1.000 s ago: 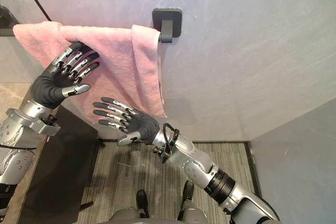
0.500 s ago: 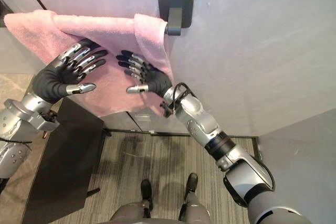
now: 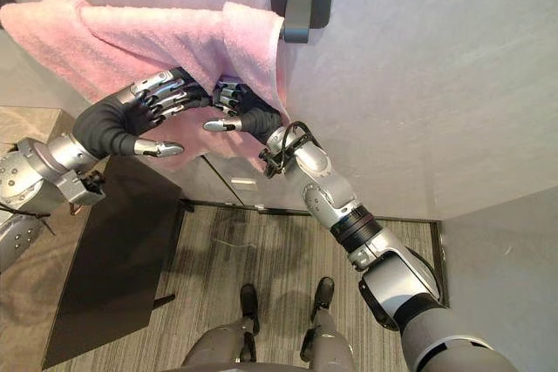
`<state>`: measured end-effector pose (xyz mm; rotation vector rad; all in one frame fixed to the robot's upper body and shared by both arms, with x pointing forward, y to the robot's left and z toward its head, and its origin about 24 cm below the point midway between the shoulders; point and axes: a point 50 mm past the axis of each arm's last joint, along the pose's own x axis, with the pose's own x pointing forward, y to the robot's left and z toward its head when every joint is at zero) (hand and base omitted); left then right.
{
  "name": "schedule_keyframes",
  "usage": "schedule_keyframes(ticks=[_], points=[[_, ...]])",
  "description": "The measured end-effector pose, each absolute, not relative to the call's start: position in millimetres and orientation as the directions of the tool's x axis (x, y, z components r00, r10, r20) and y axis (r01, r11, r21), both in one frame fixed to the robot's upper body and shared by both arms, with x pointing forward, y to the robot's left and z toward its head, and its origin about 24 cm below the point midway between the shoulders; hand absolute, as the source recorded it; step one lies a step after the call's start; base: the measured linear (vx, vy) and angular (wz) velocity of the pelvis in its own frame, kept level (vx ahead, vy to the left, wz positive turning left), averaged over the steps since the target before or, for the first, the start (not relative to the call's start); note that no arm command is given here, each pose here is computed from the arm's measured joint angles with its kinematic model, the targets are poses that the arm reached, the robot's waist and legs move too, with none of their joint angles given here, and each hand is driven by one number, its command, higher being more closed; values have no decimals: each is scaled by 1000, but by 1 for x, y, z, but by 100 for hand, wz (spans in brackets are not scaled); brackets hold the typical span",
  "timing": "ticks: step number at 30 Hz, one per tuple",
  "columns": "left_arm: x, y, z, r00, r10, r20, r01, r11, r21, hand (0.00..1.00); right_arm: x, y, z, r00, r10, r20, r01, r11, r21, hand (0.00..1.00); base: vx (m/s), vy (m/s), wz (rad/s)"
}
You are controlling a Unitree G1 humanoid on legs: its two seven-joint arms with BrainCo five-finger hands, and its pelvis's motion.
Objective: Organize washtable
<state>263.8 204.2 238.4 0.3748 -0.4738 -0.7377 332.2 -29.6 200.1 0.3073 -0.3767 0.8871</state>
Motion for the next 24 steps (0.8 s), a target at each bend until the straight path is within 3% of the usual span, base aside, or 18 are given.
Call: schedule_keyframes(ticks=[5,11,18,24], points=[[265,212,242,660,-691,295,509,700,501,0,329,-32,204,556,706,438,-804,590,70,0,67,16,0],[269,246,243,758,-578,302,379,767,518,0,324,-52,205,544,706,454,-802,597,32,0,62,16,1],[268,294,247,861,-410,300,214,829,517,0,328,-79,200,572,712,407,-769,638,-33,0,41,10,3],[267,307,250,882,-360,304,167,842,513,0,330,-96,200,601,689,406,-736,675,-55,0,19,8,3]])
